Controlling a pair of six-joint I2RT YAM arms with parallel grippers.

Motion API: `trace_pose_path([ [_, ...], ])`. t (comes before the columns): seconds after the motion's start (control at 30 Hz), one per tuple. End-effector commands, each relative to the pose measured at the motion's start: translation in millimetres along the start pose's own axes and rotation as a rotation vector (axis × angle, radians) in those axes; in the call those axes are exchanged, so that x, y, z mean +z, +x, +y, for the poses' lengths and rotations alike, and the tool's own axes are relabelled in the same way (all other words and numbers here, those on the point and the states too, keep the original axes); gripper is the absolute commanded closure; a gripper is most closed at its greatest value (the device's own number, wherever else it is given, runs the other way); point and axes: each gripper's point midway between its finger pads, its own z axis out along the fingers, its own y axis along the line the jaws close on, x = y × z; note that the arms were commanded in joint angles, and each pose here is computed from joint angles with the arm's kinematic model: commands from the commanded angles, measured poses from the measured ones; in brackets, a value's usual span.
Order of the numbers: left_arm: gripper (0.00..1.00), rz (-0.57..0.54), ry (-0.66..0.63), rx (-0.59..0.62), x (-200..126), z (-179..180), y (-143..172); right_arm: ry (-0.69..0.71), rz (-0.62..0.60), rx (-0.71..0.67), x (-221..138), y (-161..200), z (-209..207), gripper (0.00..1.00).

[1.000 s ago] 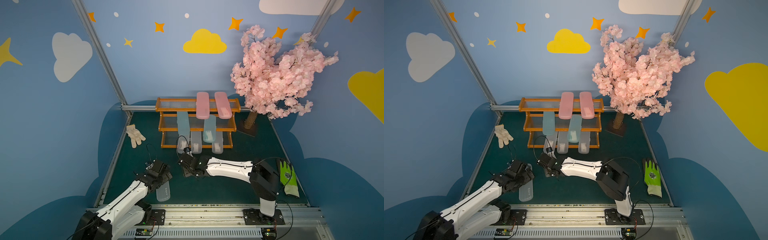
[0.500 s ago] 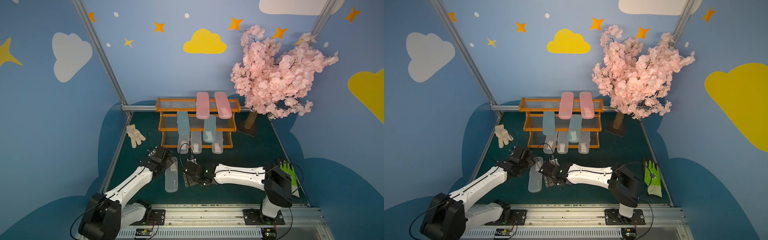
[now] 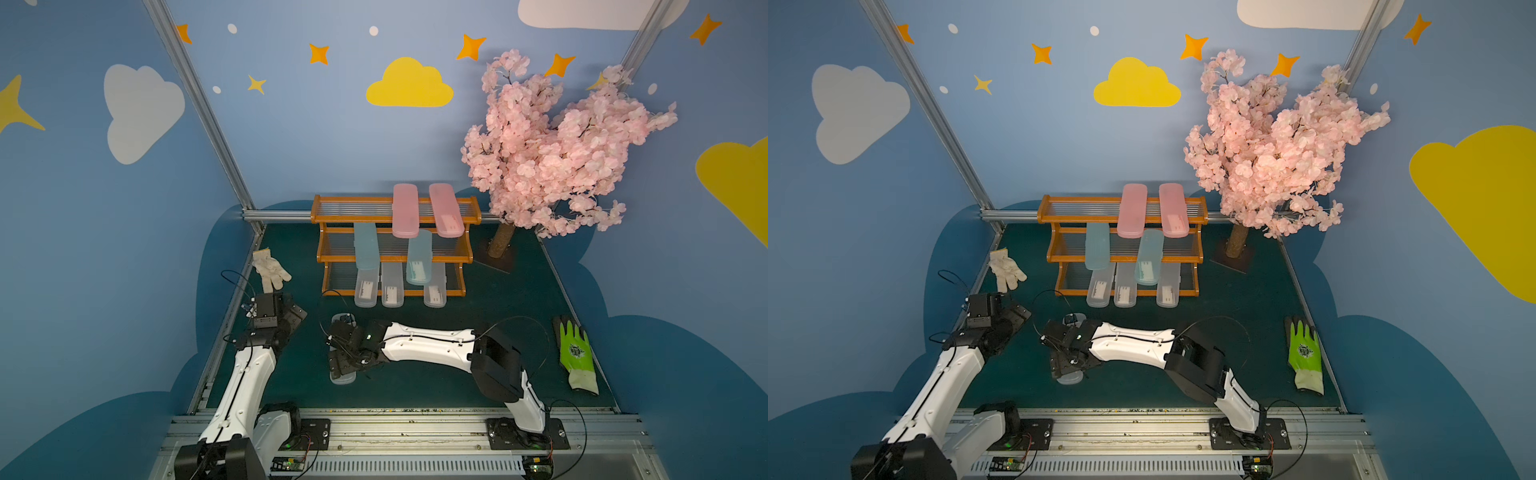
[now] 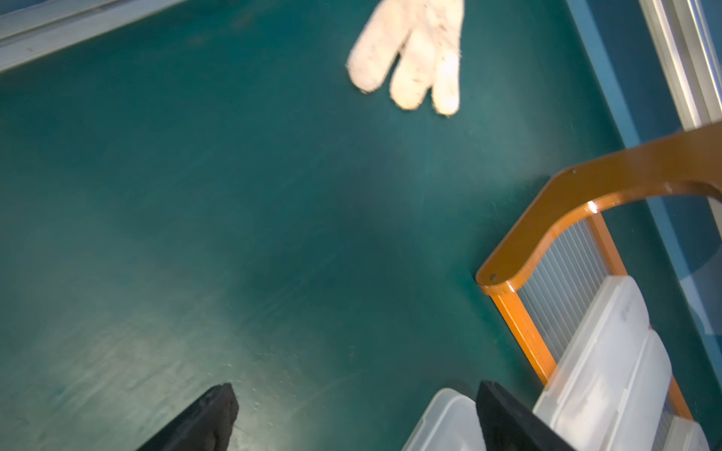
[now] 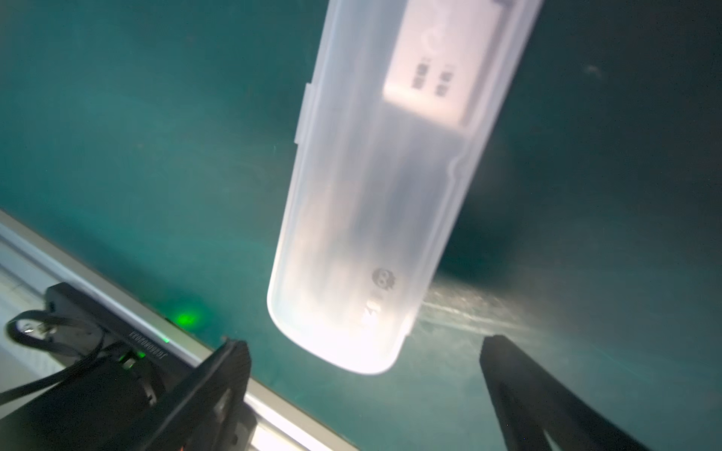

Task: Place the pencil cases on the shelf according to color
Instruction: Pick up the pencil case from the center of the board.

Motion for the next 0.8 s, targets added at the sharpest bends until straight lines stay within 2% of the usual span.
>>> trace_pose_path([
  [0.0, 0.0, 0.033, 0.027, 0.007, -3.2, 1.7, 4.2, 0.072, 0.097, -0.026, 5.5, 14.1, -7.1, 0.01],
  [0.3, 0.0, 0.026, 0.09, -0.012, -12.1, -2.9, 7.3, 0.238, 0.19, -0.076, 28.5, 17.8, -27.6, 0.01],
  [0.5, 0.0, 0.023, 0.124, -0.01, -15.2, -6.0, 9.3, 0.34, 0.151, -0.093, 5.4, 21.9, -63.8, 0.02],
  [0.6, 0.0, 0.025, 0.133, -0.018, -15.0, -6.4, 10.8, 0.311, 0.118, -0.116, -3.6, 21.9, -66.2, 0.02],
  [0.77, 0.0, 0.022, 0.132, -0.015, -17.4, -6.2, 10.0, 0.247, 0.125, -0.123, 1.1, 29.8, -62.7, 0.02],
])
